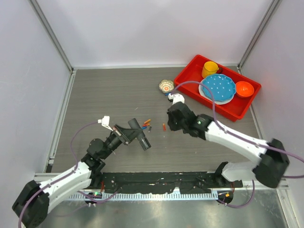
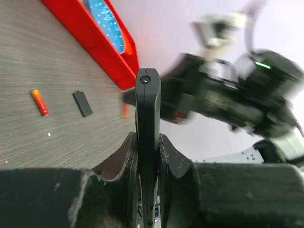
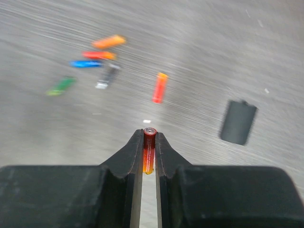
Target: Load the batteries into the remote control
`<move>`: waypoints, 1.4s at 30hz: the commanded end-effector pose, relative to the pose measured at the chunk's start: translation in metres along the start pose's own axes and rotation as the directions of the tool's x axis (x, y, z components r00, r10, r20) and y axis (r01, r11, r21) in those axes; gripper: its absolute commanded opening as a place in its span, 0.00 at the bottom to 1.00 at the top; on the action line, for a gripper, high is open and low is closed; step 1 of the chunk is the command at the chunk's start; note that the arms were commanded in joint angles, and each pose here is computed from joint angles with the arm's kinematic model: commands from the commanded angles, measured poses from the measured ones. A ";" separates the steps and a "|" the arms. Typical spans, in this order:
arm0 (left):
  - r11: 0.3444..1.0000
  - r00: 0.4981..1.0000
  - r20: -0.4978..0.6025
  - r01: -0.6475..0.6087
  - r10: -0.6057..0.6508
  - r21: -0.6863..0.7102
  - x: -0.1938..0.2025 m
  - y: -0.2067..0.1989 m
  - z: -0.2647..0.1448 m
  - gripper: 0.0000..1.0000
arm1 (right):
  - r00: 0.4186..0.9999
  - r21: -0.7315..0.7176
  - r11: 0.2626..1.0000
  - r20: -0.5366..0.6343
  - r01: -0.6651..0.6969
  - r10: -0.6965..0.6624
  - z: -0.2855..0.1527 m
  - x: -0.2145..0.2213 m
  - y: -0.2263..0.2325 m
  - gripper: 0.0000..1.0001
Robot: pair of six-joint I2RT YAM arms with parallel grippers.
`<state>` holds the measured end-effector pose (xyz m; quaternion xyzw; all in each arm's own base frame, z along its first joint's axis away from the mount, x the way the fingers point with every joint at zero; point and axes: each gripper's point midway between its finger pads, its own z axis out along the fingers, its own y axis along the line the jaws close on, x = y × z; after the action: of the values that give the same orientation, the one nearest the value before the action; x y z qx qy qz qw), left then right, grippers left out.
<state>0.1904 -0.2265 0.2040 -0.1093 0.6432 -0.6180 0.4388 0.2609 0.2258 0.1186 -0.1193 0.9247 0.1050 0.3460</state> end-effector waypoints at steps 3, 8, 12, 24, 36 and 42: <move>0.992 0.993 0.096 0.050 -0.062 0.120 -0.024 -0.029 0.019 0.00 | 0.951 -0.150 0.988 0.300 -0.028 0.072 -0.093 -0.050 0.051 0.01; 0.980 0.985 0.104 0.121 -0.139 0.161 -0.025 -0.028 0.032 0.00 | 0.945 -0.202 0.979 0.326 0.031 0.037 -0.120 -0.038 0.090 0.01; 0.960 0.974 0.094 0.180 -0.204 0.216 -0.025 -0.031 0.040 0.00 | 0.944 -0.175 0.981 0.329 0.080 -0.018 -0.125 -0.033 0.110 0.01; 0.948 0.987 0.022 0.145 -0.157 0.282 -0.015 -0.053 0.041 0.00 | 0.947 -0.213 0.973 0.322 0.091 -0.019 -0.116 -0.026 0.130 0.01; 0.942 0.989 0.019 0.133 -0.146 0.307 -0.016 -0.060 0.035 0.00 | 0.946 -0.258 0.961 0.324 0.095 -0.006 -0.110 -0.031 0.152 0.01; 0.945 0.989 0.022 0.134 -0.147 0.298 -0.015 -0.057 0.035 0.00 | 0.947 -0.250 0.964 0.321 0.095 -0.010 -0.105 -0.029 0.151 0.01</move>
<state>0.2160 -0.2614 0.1994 -0.1514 0.6269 -0.6702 0.3672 0.1679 0.3322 0.2047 -0.1991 0.8463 0.1989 0.4523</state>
